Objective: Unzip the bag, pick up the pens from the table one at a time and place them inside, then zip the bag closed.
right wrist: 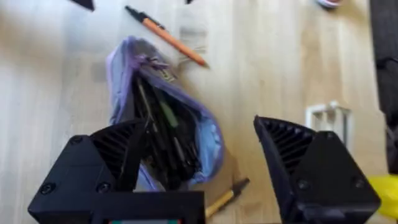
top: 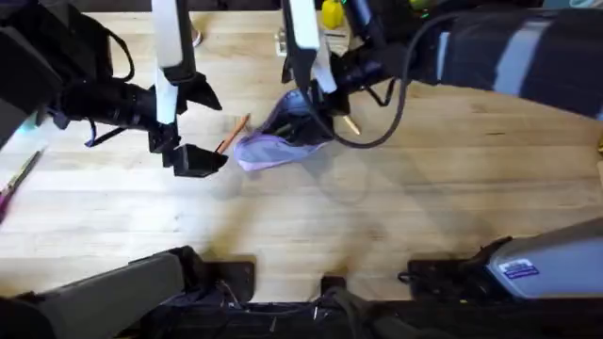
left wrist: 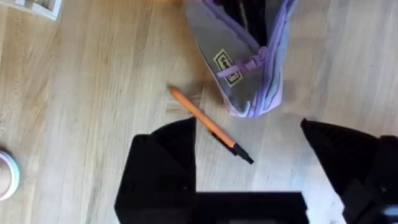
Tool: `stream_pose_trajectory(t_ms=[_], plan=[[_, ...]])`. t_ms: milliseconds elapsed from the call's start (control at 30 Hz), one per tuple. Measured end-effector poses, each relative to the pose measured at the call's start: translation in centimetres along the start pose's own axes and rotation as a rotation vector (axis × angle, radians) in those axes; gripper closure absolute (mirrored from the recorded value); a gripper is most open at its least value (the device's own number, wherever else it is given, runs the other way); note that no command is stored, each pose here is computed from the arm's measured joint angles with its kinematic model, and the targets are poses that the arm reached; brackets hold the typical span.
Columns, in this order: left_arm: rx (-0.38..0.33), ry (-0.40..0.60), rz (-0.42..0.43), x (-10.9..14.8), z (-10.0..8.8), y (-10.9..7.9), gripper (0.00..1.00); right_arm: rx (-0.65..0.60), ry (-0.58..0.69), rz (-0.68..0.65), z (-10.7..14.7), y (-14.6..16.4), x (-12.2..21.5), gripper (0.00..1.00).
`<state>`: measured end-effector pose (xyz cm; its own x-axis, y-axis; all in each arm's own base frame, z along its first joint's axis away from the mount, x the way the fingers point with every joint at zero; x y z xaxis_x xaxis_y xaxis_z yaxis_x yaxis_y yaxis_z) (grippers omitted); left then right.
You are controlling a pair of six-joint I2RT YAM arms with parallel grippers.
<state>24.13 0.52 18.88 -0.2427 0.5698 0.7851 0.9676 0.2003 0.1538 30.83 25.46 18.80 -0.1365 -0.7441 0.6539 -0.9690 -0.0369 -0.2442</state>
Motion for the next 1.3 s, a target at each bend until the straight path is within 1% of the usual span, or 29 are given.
stream_pose_trajectory(t_ms=[67,133,200,267,333,400,433,500,633,700,767,933,1100,1300], plan=[[0.0,0.0,0.0,0.0,0.0,0.0,0.007,-0.067,-0.014,0.088,-0.8,-1.1,2.8,0.004],[0.0,0.0,0.0,0.0,0.0,0.0,0.007,-0.177,-0.009,0.203,-0.8,-2.5,5.9,0.003],[0.0,0.0,0.0,0.0,0.0,0.0,0.007,-0.294,0.002,0.304,0.0,-3.8,8.4,0.004],[0.0,0.0,0.0,0.0,0.0,0.0,0.007,-0.432,0.006,0.386,1.2,-4.9,10.4,0.004],[0.0,0.0,0.0,0.0,0.0,0.0,0.007,-0.585,0.006,0.438,2.7,-5.6,11.5,0.004],[0.0,0.0,0.0,0.0,0.0,0.0,0.008,-0.739,0.003,0.462,3.9,-6.0,11.8,0.004],[0.0,0.0,0.0,0.0,0.0,0.0,0.008,-0.93,0.02,0.457,5.5,-5.8,11.5,0.004],[0.0,0.0,0.0,0.0,0.0,0.0,0.007,-1.008,0.045,0.462,6.2,-5.6,11.3,0.004],[-0.001,0.0,-0.001,0.0,0.0,0.0,0.007,-1.097,0.131,0.535,7.6,-5.3,11.4,0.004],[-0.001,0.0,-0.001,0.0,0.0,0.0,0.007,-1.108,0.186,0.581,8.3,-5.2,11.5,0.004],[-0.003,0.0,-0.004,0.0,0.0,0.1,0.008,-1.12,0.246,0.597,9.1,-4.9,11.2,0.004],[-0.007,0.001,-0.009,0.0,0.0,0.2,0.008,-1.118,0.363,0.572,10.4,-4.2,8.2,0.004],[-0.007,0.001,-0.009,0.0,0.0,0.2,0.007,-1.113,0.48,0.524,12.3,-3.3,4.7,0.004],[-0.007,0.001,-0.009,0.0,0.0,0.2,0.007,-1.113,0.572,0.47,14.0,-2.2,1.8,0.004]])
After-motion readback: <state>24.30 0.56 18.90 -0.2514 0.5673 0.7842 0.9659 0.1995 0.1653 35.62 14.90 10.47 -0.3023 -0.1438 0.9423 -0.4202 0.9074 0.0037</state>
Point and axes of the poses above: each hand's point on the last joint's axis, 136 mm out from that joint toward the fingers, its own x axis back along the fingers, its own y axis along the line the jaws close on, z = x × y, the point moved 7 cm from there along x, back along the fingers, and after that the axes turned 1 degree about -x, right-handed, at the moved point
